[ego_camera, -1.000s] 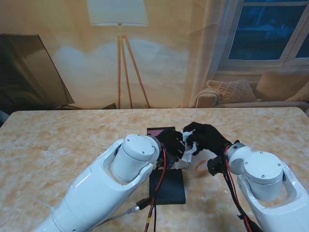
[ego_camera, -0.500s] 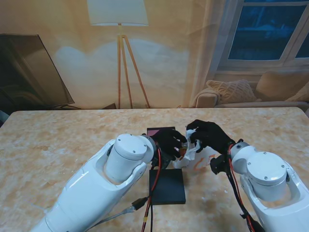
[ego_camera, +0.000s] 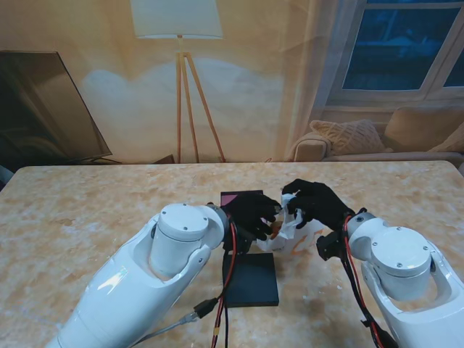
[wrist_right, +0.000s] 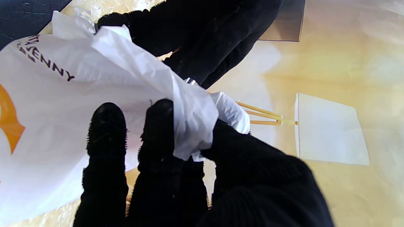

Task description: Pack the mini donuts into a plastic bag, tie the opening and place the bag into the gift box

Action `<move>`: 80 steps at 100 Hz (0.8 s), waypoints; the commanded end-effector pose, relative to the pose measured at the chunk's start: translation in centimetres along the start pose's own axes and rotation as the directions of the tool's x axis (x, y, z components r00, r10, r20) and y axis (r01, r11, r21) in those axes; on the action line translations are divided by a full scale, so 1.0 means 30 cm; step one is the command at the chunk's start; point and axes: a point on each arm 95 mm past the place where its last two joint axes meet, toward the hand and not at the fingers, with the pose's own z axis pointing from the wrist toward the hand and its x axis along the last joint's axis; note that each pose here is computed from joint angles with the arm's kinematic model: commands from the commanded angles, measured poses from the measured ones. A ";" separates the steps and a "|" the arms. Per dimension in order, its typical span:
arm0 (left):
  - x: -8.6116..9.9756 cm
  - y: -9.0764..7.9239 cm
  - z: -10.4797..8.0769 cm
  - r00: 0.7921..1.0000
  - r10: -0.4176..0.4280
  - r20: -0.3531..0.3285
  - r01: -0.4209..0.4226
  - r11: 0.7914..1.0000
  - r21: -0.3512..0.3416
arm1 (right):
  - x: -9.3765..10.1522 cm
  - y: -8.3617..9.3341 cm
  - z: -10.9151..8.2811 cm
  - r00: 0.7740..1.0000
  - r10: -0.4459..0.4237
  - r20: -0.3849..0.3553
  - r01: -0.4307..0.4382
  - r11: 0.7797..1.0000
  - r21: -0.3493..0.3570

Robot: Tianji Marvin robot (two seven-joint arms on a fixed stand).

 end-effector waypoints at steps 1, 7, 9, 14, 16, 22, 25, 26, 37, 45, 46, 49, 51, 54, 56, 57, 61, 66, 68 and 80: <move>0.008 0.014 -0.011 1.000 -0.013 -0.018 0.012 0.999 -0.038 | 0.002 -0.017 -0.002 1.000 0.012 -0.002 -0.011 1.000 0.020; 0.006 0.014 -0.014 1.000 -0.022 -0.019 0.021 0.998 -0.057 | 0.002 -0.015 -0.002 1.000 0.014 -0.004 -0.014 1.000 0.022; 0.006 0.013 -0.014 1.000 -0.025 -0.019 0.023 0.998 -0.062 | 0.002 -0.015 -0.003 1.000 0.014 -0.005 -0.014 1.000 0.023; 0.005 0.012 -0.014 0.999 -0.032 -0.020 0.030 0.997 -0.073 | 0.002 -0.014 -0.003 1.000 0.014 -0.006 -0.014 1.000 0.024; 0.005 0.011 -0.014 0.999 -0.033 -0.019 0.031 0.997 -0.075 | 0.002 -0.014 -0.003 1.000 0.013 -0.007 -0.013 1.000 0.023; 0.005 0.009 -0.013 1.000 -0.018 -0.016 0.016 0.997 -0.076 | 0.001 -0.012 -0.003 1.000 0.010 -0.008 -0.009 1.000 0.022; 0.004 0.007 -0.011 1.000 -0.001 -0.020 0.000 0.997 -0.073 | 0.001 -0.011 -0.003 1.000 0.009 -0.008 -0.009 1.000 0.021; 0.003 0.006 -0.010 1.000 0.005 -0.021 -0.006 0.997 -0.072 | 0.000 -0.010 -0.004 1.000 0.009 -0.008 -0.009 1.000 0.020; 0.001 0.000 -0.008 0.998 0.043 -0.038 -0.046 0.997 -0.066 | -0.001 -0.004 -0.006 1.000 0.005 -0.010 -0.005 1.000 0.010; 0.000 -0.002 -0.009 0.997 0.059 -0.051 -0.062 0.995 -0.072 | -0.001 0.000 -0.006 1.000 0.003 -0.011 -0.003 1.000 0.005; 0.000 -0.002 -0.009 0.997 0.061 -0.053 -0.065 0.995 -0.072 | -0.001 0.000 -0.007 1.000 0.003 -0.011 -0.003 1.000 0.005; 0.000 -0.003 -0.009 0.996 0.069 -0.058 -0.073 0.995 -0.071 | 0.000 0.001 -0.007 1.000 0.003 -0.011 -0.003 1.000 0.004; 0.000 -0.003 -0.009 0.995 0.075 -0.060 -0.079 0.994 -0.071 | 0.000 0.001 -0.007 1.000 0.002 -0.010 -0.002 1.000 0.003; -0.001 -0.004 -0.009 0.995 0.082 -0.064 -0.086 0.994 -0.070 | 0.001 0.001 -0.007 1.000 0.001 -0.011 -0.001 1.000 0.002; -0.001 -0.005 -0.009 0.994 0.085 -0.067 -0.089 0.994 -0.070 | 0.001 0.002 -0.007 1.000 0.001 -0.011 -0.001 1.000 0.002; -0.001 -0.005 -0.009 0.994 0.085 -0.069 -0.090 0.993 -0.070 | 0.001 0.002 -0.007 1.000 0.000 -0.011 0.000 1.000 0.002; -0.001 -0.007 -0.009 0.994 0.085 -0.074 -0.091 0.993 -0.072 | 0.001 0.003 -0.008 1.000 0.000 -0.012 0.000 1.000 0.001; 0.000 -0.010 -0.010 0.993 0.086 -0.080 -0.091 0.993 -0.071 | 0.002 0.003 -0.009 1.000 0.000 -0.013 0.000 1.000 -0.001; 0.000 -0.010 -0.011 0.993 0.087 -0.083 -0.093 0.993 -0.068 | 0.002 0.003 -0.009 1.000 0.000 -0.014 0.000 1.000 -0.001; 0.001 -0.013 -0.011 0.989 0.100 -0.110 -0.106 0.993 -0.047 | 0.003 0.002 -0.011 1.000 0.002 -0.016 -0.002 1.000 -0.007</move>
